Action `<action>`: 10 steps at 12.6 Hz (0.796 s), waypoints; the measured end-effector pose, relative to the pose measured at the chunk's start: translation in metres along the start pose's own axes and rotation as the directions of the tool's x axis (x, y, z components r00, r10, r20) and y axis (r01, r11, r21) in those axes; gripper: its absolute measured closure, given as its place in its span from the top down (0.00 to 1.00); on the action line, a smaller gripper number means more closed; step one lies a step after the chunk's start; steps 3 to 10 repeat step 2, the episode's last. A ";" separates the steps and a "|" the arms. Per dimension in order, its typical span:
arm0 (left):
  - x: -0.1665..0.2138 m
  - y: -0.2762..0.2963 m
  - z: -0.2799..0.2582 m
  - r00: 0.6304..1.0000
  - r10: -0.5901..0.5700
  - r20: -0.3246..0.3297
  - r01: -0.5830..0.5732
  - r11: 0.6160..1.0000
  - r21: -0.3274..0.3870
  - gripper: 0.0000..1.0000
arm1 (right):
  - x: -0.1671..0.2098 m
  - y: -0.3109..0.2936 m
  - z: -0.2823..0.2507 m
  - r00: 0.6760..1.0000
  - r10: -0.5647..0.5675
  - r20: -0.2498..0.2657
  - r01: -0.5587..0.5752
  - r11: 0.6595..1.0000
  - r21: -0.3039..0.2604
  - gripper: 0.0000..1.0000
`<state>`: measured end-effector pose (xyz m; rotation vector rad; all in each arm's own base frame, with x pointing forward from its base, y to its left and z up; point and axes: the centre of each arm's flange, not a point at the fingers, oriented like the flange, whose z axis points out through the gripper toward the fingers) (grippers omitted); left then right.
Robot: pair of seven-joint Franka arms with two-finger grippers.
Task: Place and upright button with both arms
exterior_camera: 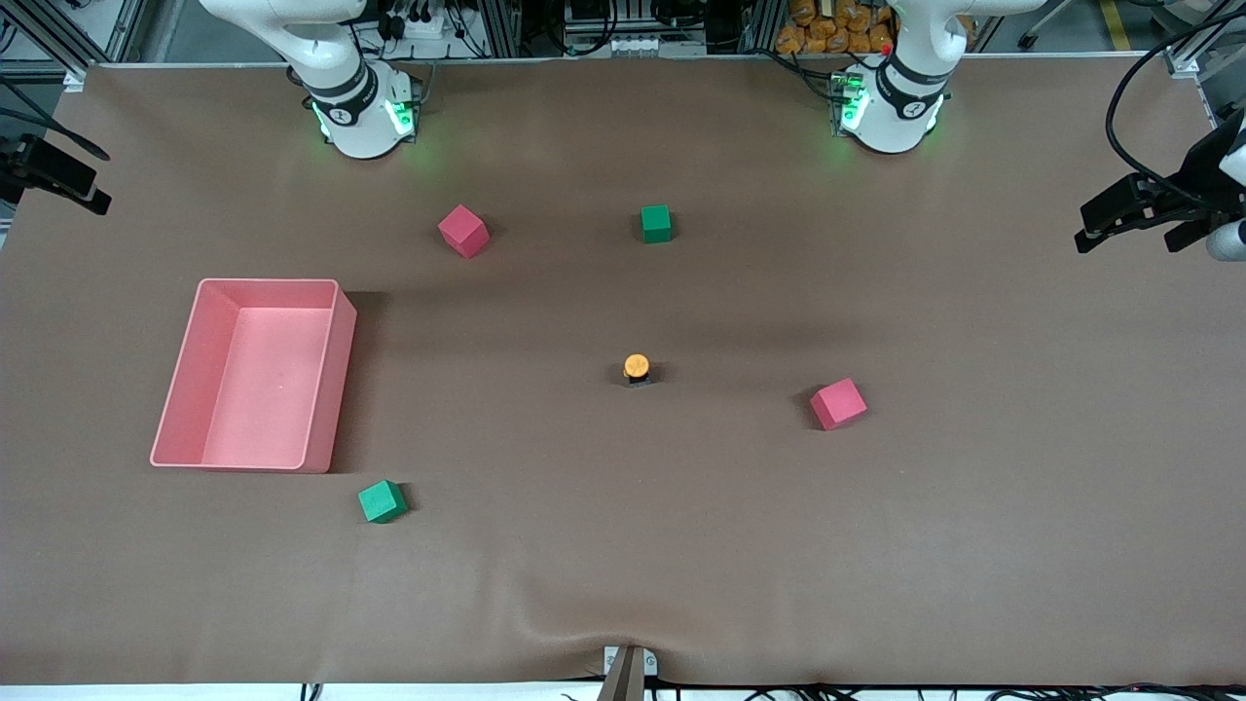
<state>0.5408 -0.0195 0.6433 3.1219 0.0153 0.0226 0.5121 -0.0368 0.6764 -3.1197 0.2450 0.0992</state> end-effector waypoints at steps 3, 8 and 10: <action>0.000 0.004 -0.001 1.000 0.007 -0.002 -0.007 1.000 0.000 1.00 | 0.001 0.000 0.001 1.000 0.000 0.002 0.000 1.000 0.000 1.00; 0.000 0.004 -0.001 1.000 0.007 -0.002 -0.007 1.000 0.000 1.00 | 0.001 0.000 0.001 1.000 0.000 0.002 0.000 1.000 0.000 1.00; 0.000 0.004 -0.001 1.000 0.007 -0.002 -0.007 1.000 0.000 1.00 | 0.001 0.000 0.001 1.000 0.000 0.002 0.000 1.000 0.000 1.00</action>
